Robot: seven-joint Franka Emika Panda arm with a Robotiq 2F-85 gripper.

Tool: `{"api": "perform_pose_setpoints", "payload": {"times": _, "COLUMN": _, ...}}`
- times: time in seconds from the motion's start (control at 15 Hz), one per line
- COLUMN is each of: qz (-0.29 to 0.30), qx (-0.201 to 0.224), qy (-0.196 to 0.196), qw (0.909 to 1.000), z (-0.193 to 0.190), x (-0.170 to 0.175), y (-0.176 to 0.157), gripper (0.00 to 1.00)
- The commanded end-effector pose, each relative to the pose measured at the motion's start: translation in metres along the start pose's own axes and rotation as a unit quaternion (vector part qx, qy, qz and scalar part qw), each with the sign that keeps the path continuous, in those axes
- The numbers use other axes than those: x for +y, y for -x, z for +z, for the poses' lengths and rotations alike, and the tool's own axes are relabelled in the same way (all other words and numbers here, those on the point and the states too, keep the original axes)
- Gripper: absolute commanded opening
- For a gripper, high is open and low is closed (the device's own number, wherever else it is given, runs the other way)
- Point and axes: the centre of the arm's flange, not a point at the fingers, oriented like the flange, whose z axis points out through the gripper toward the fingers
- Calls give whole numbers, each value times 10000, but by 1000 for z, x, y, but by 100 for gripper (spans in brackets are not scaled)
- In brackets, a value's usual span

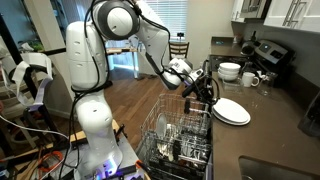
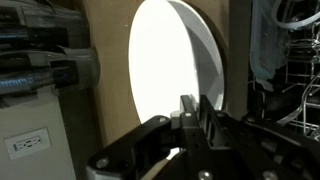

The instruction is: Take a plate from the dishwasher and stack it on the counter

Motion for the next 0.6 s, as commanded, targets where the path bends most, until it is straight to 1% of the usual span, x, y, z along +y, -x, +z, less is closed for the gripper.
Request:
{"api": "perform_pose_setpoints", "payload": {"times": 0.0, "qz": -126, "qx": 93, "qy": -84, "qw": 9998, "z": 9, "x": 5, "y": -7, "gripper": 17}}
{"api": "perform_pose_setpoints", "payload": {"times": 0.2, "qz": -152, "qx": 113, "qy": -145, "qw": 9997, "z": 11, "x": 1, "y": -7, "gripper": 20}}
{"api": "perform_pose_setpoints", "payload": {"times": 0.4, "qz": -169, "qx": 130, "qy": -217, "qw": 9995, "z": 14, "x": -1, "y": -8, "gripper": 33}}
{"api": "perform_pose_setpoints", "payload": {"times": 0.53, "qz": -178, "qx": 126, "qy": -250, "qw": 9994, "z": 16, "x": -3, "y": -7, "gripper": 38}}
